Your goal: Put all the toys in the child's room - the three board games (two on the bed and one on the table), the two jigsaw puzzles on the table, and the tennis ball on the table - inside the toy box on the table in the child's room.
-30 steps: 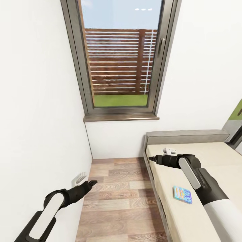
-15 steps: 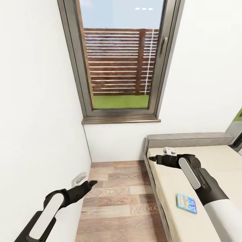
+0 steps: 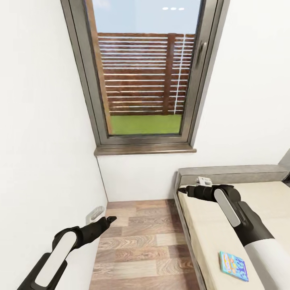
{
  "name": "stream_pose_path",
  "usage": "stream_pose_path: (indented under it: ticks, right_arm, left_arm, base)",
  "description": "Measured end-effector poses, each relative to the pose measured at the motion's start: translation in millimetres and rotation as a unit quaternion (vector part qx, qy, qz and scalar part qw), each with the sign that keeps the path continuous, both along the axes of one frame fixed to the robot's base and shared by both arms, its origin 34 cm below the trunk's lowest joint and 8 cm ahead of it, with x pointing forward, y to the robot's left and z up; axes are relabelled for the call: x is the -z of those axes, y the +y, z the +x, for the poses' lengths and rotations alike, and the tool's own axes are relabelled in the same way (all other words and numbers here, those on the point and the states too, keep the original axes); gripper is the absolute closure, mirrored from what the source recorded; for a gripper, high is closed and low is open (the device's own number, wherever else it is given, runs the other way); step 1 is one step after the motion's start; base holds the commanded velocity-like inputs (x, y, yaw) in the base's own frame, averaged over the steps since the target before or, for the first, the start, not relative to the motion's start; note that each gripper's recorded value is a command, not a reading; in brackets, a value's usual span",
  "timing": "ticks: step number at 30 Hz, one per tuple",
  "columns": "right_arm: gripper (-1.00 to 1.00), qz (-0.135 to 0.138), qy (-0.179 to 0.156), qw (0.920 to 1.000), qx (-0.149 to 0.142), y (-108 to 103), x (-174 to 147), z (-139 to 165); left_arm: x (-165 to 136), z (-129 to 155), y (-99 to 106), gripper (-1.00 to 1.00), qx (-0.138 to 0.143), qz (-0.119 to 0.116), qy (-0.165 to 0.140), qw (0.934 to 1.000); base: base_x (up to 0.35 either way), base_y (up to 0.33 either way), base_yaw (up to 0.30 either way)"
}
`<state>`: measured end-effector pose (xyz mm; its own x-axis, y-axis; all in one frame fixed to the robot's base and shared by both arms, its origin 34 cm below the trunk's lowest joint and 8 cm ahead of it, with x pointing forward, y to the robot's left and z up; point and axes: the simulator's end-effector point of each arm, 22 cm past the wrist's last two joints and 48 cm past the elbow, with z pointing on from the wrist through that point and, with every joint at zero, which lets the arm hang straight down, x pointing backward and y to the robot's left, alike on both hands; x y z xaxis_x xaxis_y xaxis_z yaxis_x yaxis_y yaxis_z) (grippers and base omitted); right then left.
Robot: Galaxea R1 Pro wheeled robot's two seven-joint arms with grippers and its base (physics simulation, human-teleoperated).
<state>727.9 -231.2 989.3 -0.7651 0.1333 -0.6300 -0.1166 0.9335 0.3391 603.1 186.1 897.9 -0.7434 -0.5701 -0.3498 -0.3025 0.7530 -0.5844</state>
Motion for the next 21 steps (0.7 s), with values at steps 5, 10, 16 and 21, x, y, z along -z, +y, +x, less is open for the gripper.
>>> stream_pose_path:
  ticks: [5,10,16,21]
  right_arm:
    - [-1.0,0.0,0.0,1.0,0.0,0.0,-0.1,0.0]
    - [-1.0,0.0,0.0,1.0,0.0,0.0,0.1,-0.1]
    - [-1.0,0.0,0.0,1.0,0.0,0.0,0.2,0.1]
    - [-1.0,0.0,0.0,1.0,0.0,0.0,0.4,0.3]
  left_arm:
    - [0.0,0.0,0.0,-1.0,0.0,0.0,0.0,1.0]
    - [0.2,-0.2,-0.2,-1.0,0.0,0.0,0.0,1.0]
    - [0.6,-0.2,-0.2,-1.0,0.0,0.0,0.001,1.0]
    - [0.7,0.0,-0.2,-1.0,0.0,0.0,0.001,1.0]
  base:
    - [0.327,0.0,0.0]
    - [0.329,0.0,0.0]
    - [0.293,0.0,0.0]
    - [0.144,0.0,0.0]
